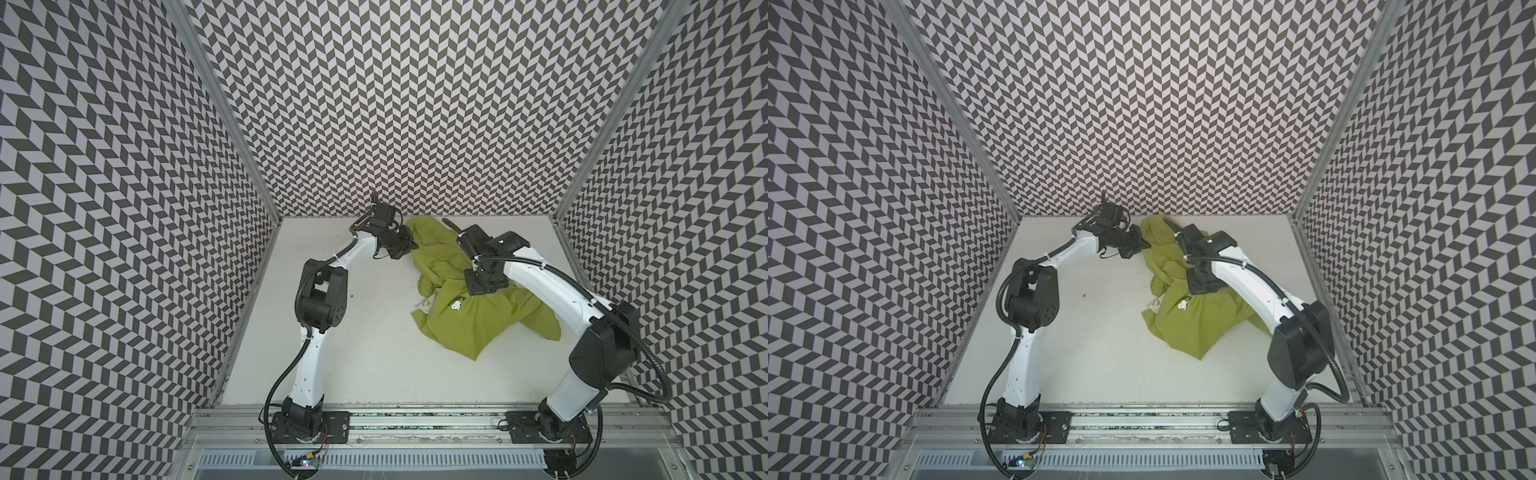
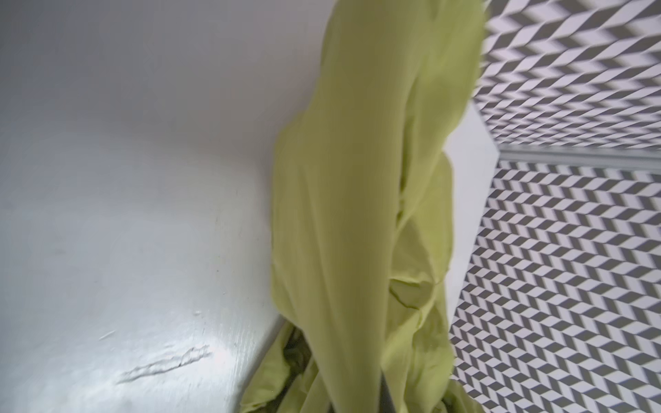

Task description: Zip up the jacket

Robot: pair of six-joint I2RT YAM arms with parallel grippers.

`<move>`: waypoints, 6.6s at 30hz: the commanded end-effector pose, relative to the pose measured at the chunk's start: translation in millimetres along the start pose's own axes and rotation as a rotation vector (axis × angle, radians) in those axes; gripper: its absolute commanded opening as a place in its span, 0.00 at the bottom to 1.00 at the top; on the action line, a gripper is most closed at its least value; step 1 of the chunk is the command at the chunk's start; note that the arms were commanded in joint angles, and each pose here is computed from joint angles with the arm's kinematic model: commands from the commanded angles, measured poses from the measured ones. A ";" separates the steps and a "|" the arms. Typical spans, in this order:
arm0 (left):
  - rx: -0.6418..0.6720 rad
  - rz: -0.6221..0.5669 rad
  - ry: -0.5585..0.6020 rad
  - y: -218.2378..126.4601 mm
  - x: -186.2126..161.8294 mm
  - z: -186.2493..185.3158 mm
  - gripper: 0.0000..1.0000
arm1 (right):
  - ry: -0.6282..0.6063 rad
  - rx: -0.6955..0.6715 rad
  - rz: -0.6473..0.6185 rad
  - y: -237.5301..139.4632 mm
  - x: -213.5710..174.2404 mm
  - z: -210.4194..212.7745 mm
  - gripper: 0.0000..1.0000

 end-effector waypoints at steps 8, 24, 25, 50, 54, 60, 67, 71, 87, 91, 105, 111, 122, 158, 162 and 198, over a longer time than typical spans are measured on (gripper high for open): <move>-0.240 -0.446 0.154 -227.1 52.4 -124.0 0.00 | 0.029 0.234 -0.374 -134.2 16.8 -27.2 0.00; -0.511 -0.724 0.367 -376.1 -10.1 -231.8 0.00 | 0.003 0.581 -0.799 -289.8 7.2 -60.6 0.00; -0.527 -0.729 0.380 -381.2 -18.7 -238.4 0.00 | 0.031 0.560 -0.823 -295.3 7.8 -68.3 0.00; 0.240 -0.838 0.130 -269.2 58.6 -91.3 0.00 | 0.382 0.458 -0.237 -47.5 158.5 -44.6 0.10; 0.386 -0.782 -0.065 -249.6 115.1 -16.4 0.01 | 0.389 0.539 -0.162 -22.0 175.3 -22.1 0.57; 0.407 -0.802 -0.191 -277.4 159.8 38.4 0.47 | 0.301 0.536 -0.190 -46.3 159.2 -25.5 0.79; 0.368 -0.715 -0.175 -268.5 141.0 29.4 0.86 | 0.234 0.486 -0.056 -17.4 101.9 -33.3 0.72; 0.343 -0.626 -0.174 -254.6 94.4 23.3 0.86 | 0.164 0.485 0.054 -1.7 60.8 -23.4 0.71; 0.264 -0.344 -0.491 -213.7 -109.8 144.4 0.77 | -0.225 0.478 0.156 5.5 -100.6 76.8 0.73; 0.255 -0.321 -0.515 -196.4 -98.0 159.4 0.80 | -0.315 0.487 0.190 13.2 -119.3 106.6 0.75; 0.264 -0.313 -0.543 -139.1 -48.5 203.5 0.82 | -0.424 0.214 0.256 84.6 -139.8 151.0 0.72; 0.292 -0.295 -0.470 -121.8 -28.6 198.8 0.49 | -0.410 0.131 0.270 109.8 -129.3 155.2 0.48; 0.294 -0.417 -0.305 -191.1 12.4 120.5 0.00 | -0.348 0.207 0.147 48.4 -94.3 123.6 0.00; 0.448 -0.633 -0.404 -307.6 100.1 95.0 0.40 | -0.348 0.305 0.152 -1.1 -96.8 82.5 0.40; 0.465 -0.680 -0.410 -327.0 106.2 93.5 0.76 | -0.274 0.330 0.107 -7.5 -73.9 77.7 0.64; 0.422 -0.427 -0.458 -214.1 48.7 197.7 0.80 | 0.094 0.533 0.358 162.3 4.5 77.1 0.00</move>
Point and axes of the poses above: each gripper's point midway between its finger pads, its own y axis out along the fingers, its own z axis along the line the jaws close on, x = y × z, the point moved 8 cm from there along -y, back along the fingers
